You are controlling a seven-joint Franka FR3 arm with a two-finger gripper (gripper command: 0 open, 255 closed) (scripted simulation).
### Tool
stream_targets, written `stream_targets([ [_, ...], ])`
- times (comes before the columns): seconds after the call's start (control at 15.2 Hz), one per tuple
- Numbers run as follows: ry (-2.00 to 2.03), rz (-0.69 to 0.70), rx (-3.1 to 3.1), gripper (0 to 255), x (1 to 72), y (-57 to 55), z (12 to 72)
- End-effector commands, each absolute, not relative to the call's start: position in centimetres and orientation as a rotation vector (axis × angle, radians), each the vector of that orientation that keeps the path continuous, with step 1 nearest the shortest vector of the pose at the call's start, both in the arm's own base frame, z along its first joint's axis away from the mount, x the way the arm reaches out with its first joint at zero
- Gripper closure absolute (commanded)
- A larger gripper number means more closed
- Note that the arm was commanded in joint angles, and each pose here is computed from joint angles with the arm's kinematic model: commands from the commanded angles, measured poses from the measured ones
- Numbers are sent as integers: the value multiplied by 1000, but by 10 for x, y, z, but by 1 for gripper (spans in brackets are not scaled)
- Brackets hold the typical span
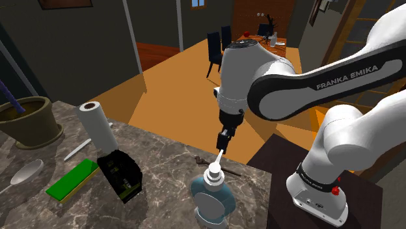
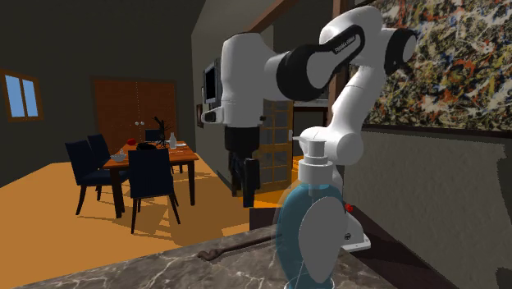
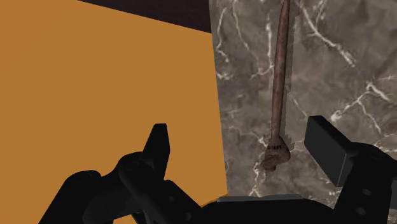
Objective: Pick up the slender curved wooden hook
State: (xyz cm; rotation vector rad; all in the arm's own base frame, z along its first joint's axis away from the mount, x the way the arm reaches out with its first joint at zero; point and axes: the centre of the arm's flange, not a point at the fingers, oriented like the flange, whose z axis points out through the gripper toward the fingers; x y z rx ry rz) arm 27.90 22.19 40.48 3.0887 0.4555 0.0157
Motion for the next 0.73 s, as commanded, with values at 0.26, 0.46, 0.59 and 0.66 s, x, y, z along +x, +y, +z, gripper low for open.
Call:
stream_targets([
  [0.26,500,39,3098,0,277,272,360],
  [0.46,500,39,3098,0,277,272,344],
  [0.59,500,39,3098,0,277,272,333],
  [0.66,500,39,3098,0,277,272,328],
])
